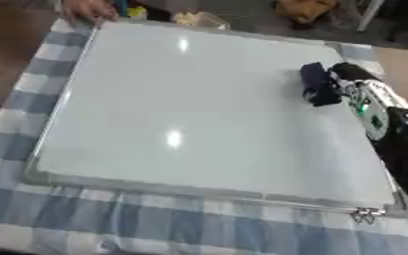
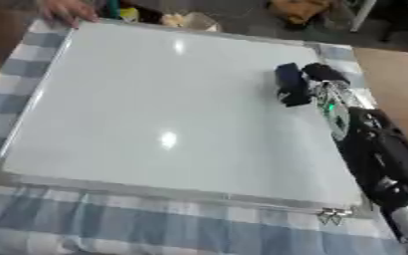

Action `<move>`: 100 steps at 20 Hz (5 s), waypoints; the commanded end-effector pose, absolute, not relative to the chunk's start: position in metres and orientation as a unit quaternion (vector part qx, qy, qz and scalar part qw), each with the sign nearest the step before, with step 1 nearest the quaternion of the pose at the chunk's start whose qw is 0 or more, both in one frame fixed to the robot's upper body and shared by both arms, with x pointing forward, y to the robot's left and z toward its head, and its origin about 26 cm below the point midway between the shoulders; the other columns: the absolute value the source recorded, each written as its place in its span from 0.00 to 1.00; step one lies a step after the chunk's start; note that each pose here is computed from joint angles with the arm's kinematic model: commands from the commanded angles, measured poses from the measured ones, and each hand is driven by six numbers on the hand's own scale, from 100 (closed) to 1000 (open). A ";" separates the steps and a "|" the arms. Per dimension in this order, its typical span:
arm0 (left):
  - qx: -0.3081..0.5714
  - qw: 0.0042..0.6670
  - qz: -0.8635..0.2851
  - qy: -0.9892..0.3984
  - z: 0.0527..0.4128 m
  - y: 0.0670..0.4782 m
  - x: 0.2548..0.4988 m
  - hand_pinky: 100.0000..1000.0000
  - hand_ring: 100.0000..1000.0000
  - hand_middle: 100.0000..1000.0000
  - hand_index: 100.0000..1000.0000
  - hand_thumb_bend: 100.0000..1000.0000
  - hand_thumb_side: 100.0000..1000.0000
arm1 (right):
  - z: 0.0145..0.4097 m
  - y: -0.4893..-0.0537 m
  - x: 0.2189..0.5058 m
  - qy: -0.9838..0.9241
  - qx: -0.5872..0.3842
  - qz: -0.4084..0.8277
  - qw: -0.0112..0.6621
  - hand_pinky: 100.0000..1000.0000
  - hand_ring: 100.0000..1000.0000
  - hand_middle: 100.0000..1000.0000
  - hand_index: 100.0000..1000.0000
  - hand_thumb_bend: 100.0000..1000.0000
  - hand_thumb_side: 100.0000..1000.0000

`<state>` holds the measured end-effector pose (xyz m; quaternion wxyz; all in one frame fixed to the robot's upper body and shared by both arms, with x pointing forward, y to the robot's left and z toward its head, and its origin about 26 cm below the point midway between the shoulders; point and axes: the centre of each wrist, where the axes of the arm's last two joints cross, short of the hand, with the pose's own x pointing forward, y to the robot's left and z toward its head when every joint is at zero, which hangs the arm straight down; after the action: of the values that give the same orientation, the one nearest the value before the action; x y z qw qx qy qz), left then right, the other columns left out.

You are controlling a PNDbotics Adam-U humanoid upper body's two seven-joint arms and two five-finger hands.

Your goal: Wipe the whiteboard clean with a brush.

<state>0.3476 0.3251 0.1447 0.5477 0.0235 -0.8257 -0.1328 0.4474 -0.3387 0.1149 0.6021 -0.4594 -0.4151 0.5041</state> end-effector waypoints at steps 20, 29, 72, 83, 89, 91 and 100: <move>0.026 0.517 -0.146 -0.843 0.167 0.324 0.350 0.50 0.42 0.51 0.65 0.64 0.94 | 0.135 -0.315 0.455 -0.448 -0.463 0.523 0.558 0.55 0.53 0.47 0.36 0.00 0.47; 0.027 0.519 -0.144 -0.842 0.166 0.325 0.349 0.50 0.42 0.51 0.65 0.64 0.94 | 0.127 -0.326 0.452 -0.430 -0.466 0.516 0.576 0.55 0.53 0.47 0.37 0.01 0.47; 0.026 0.524 -0.141 -0.840 0.162 0.326 0.348 0.50 0.41 0.50 0.64 0.65 0.94 | 0.113 -0.318 0.440 -0.432 -0.427 0.557 0.566 0.56 0.53 0.47 0.36 0.02 0.47; 0.026 0.527 -0.138 -0.838 0.160 0.327 0.347 0.50 0.41 0.50 0.64 0.65 0.93 | 0.128 -0.291 0.435 -0.468 -0.400 0.598 0.514 0.55 0.53 0.47 0.36 0.01 0.47; 0.027 0.531 -0.137 -0.836 0.158 0.328 0.347 0.50 0.41 0.50 0.64 0.65 0.94 | 0.138 -0.273 0.424 -0.485 -0.381 0.623 0.480 0.55 0.53 0.47 0.36 0.00 0.46; 0.027 0.532 -0.137 -0.835 0.157 0.328 0.346 0.50 0.41 0.50 0.64 0.65 0.94 | 0.141 -0.267 0.419 -0.491 -0.374 0.631 0.470 0.55 0.53 0.47 0.36 0.00 0.46; 0.028 0.537 -0.132 -0.833 0.154 0.330 0.345 0.50 0.41 0.50 0.64 0.65 0.94 | 0.158 -0.247 0.392 -0.528 -0.343 0.655 0.417 0.53 0.52 0.46 0.36 0.00 0.46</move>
<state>0.3453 0.3262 0.1449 0.5461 0.0205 -0.8272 -0.1303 0.3949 -0.2436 0.1396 0.4364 -0.3316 -0.5185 0.6563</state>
